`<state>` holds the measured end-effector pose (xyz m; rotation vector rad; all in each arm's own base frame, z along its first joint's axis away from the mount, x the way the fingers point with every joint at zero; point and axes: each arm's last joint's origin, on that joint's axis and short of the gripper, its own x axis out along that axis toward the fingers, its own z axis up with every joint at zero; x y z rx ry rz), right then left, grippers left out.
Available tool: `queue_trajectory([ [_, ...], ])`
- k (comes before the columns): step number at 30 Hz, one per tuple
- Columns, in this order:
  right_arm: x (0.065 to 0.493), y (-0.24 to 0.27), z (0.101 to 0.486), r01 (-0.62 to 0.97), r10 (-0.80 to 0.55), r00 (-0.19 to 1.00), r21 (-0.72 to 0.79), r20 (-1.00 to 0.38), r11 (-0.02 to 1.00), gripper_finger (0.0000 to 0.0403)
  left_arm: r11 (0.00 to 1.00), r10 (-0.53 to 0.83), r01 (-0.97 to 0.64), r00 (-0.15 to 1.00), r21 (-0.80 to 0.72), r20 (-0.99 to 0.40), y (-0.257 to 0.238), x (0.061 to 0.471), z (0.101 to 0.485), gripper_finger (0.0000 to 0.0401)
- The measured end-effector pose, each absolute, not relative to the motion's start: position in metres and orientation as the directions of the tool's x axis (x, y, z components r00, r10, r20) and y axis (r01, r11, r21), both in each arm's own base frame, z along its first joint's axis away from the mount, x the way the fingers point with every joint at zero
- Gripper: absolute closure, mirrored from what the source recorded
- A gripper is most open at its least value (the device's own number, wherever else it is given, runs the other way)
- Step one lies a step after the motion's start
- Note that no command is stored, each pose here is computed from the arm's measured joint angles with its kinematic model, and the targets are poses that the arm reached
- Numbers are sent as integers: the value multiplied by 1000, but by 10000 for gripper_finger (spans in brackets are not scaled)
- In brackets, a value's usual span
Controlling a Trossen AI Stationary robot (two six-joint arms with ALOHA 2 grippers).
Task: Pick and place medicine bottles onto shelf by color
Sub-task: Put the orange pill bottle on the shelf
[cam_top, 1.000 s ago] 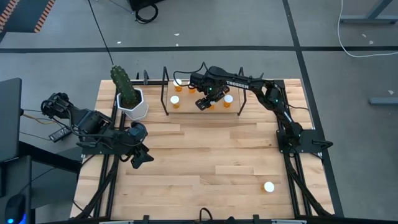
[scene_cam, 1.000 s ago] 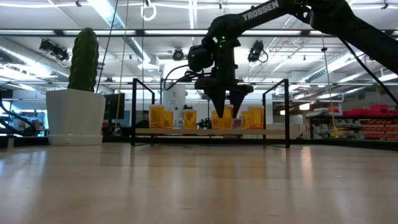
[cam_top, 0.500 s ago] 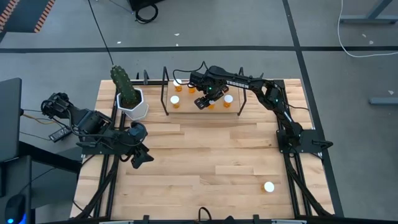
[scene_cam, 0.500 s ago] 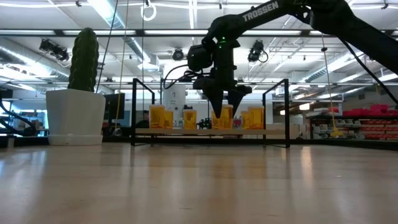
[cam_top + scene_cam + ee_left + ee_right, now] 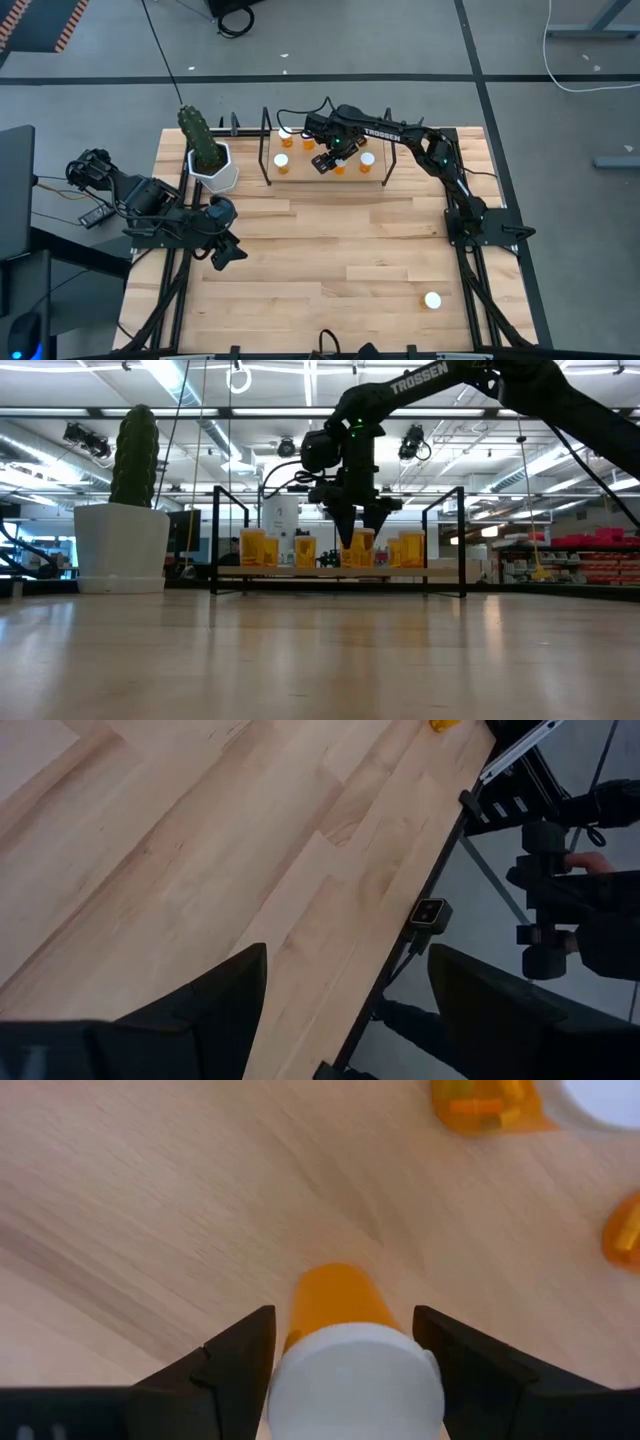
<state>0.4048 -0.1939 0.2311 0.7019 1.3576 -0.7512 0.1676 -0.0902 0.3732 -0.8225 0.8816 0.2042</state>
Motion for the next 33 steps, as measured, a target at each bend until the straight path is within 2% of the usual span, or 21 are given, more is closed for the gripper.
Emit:
queue_trajectory([
  [11, 404, -194, 231, 800, -59, 58, 11, -997, 600, 159, 682, -163, -478, 639, -554, -752, -90, 168, 373, 120],
  [33, 395, -193, 258, 798, -96, 104, 25, -990, 602, 159, 682, -163, -477, 640, -555, -751, -90, 168, 373, 120],
])
